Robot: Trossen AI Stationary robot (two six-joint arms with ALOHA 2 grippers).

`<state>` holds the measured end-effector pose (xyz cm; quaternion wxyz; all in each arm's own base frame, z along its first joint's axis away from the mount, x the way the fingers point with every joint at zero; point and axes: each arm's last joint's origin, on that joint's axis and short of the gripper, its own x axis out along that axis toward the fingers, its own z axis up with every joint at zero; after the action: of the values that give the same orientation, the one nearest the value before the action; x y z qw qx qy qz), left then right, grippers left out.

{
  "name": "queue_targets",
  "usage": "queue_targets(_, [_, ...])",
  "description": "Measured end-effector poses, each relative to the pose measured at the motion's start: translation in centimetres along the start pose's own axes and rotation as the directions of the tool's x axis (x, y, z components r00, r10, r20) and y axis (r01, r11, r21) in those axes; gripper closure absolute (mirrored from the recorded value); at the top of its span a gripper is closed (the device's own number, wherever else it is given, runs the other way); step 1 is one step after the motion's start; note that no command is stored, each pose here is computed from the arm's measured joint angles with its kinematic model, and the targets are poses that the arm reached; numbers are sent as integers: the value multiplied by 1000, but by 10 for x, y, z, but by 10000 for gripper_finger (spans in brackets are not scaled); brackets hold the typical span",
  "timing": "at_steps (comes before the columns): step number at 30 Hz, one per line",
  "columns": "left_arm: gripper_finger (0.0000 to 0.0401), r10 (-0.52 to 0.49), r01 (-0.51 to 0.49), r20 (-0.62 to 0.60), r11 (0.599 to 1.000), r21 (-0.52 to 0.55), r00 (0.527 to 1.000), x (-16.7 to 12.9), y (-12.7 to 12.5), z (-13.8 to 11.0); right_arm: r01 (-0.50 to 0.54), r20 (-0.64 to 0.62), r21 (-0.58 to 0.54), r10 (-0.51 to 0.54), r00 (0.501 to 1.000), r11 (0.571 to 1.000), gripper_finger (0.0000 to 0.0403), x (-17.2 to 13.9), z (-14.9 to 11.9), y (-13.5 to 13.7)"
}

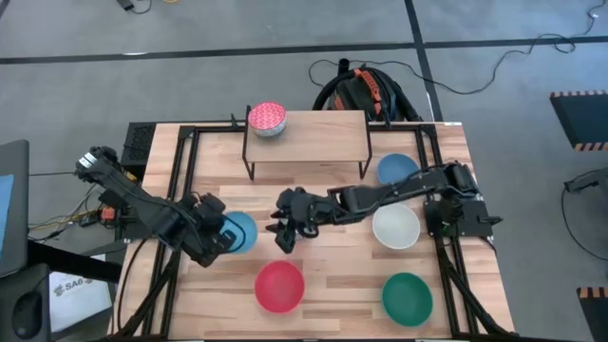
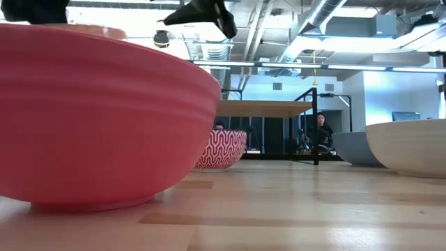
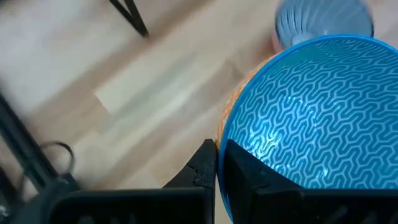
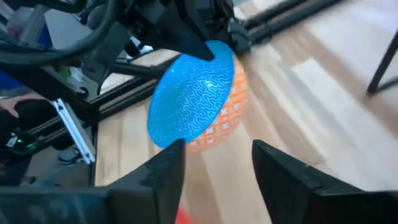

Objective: Place and stack bowls onto a shelf
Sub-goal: Stack the light blue pattern bowl on top of the red pattern bowl on the shelf

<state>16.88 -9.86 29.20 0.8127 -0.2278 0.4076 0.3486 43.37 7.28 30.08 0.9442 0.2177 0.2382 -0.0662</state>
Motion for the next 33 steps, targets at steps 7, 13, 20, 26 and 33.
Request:
queue_targets(7, [401, 29, -25, 111, 999, -32, 993, -11, 3, 11, -27, 92, -49, 32, 995, 998, 139, -13, 32, 5])
queue_targets(13, [401, 63, -64, 99, 998, 12, 993, -15, 9, 3, -35, 148, -7, 36, 988, 999, 138, -23, 48, 14])
queue_targets(20, [401, 64, -75, 124, 994, 83, 990, -14, 10, 8, 41, 123, 48, -46, 991, 998, 138, -26, 38, 21])
queue_targets(26, [401, 57, -76, 193, 993, 92, 979, -9, 6, 18, 71, 117, 58, -77, 990, 996, 138, -25, 39, 16])
queue_targets(33, [401, -1, -19, 227, 996, 85, 974, -4, -4, 29, 128, 77, 42, -131, 988, 991, 138, -25, 33, 13])
